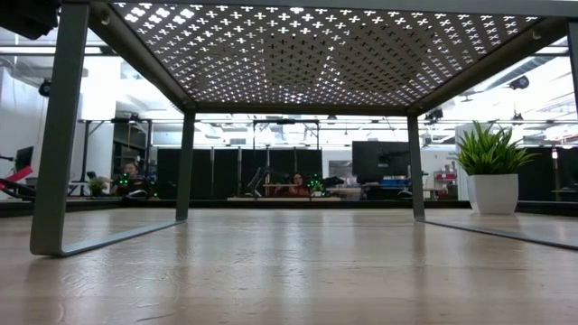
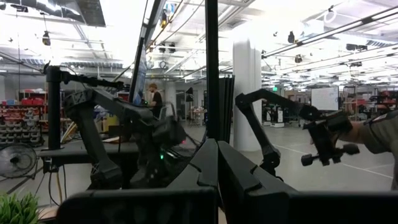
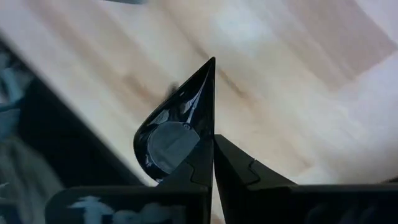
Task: Pick & Place Mini shaped plates
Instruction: Put the drop shaped plate on the shelf
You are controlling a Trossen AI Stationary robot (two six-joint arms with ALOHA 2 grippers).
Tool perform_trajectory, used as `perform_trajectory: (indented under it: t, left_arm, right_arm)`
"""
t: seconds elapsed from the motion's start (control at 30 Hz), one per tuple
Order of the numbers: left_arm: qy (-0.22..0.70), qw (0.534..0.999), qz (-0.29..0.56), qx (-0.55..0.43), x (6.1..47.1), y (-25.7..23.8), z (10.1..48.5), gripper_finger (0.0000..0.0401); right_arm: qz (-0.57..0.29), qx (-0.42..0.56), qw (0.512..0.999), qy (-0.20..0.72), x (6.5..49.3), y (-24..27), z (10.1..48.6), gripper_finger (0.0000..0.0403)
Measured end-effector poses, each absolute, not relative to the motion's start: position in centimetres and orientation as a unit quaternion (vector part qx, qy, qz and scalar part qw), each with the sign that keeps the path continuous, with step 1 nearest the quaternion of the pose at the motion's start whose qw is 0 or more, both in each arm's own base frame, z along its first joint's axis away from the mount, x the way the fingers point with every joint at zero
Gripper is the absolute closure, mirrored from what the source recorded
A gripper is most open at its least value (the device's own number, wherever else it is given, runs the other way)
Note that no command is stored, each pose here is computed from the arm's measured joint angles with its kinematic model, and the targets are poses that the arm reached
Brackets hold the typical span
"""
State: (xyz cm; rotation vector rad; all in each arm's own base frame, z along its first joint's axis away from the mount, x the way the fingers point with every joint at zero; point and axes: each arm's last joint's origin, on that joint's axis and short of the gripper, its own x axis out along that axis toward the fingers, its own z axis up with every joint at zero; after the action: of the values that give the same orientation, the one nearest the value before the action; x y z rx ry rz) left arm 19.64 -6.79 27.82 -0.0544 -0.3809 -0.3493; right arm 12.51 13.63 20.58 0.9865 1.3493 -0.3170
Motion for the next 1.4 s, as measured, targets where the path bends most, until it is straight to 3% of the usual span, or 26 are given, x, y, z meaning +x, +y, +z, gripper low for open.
perform_trajectory:
  t: [0.27, 0.57, 0.83, 1.0, 1.23, 1.4]
  left_arm:
    - [-0.188, 0.967, -0.173, -0.027, 19.6, -6.8, 27.8, 0.0398]
    - [-0.186, 0.967, -0.173, -0.027, 19.6, -6.8, 27.7, 0.0398]
    - [-0.186, 0.967, -0.173, -0.027, 19.6, -6.8, 27.7, 0.0398]
    - [-0.186, 0.967, -0.173, -0.028, 19.6, -6.8, 27.7, 0.0398]
    - [-0.184, 0.967, -0.173, -0.029, 19.6, -6.8, 27.6, 0.0398]
    - [-0.183, 0.967, -0.173, -0.028, 19.6, -6.8, 27.6, 0.0398]
  right_arm:
    - [-0.082, 0.446, 0.733, 0.507, 14.2, 13.0, 25.3, 0.0394]
    - [-0.037, 0.454, 0.771, 0.445, 16.9, 11.7, 30.4, 0.0394]
    - [0.033, 0.357, 0.834, 0.420, 20.9, 11.1, 33.8, 0.0394]
    - [0.095, 0.322, 0.832, 0.442, 24.0, 11.1, 35.0, 0.0394]
    - [0.055, 0.250, 0.791, 0.556, 26.7, 10.1, 34.9, 0.0394]
    - [0.076, 0.171, 0.785, 0.591, 28.6, 10.2, 35.0, 0.0394]
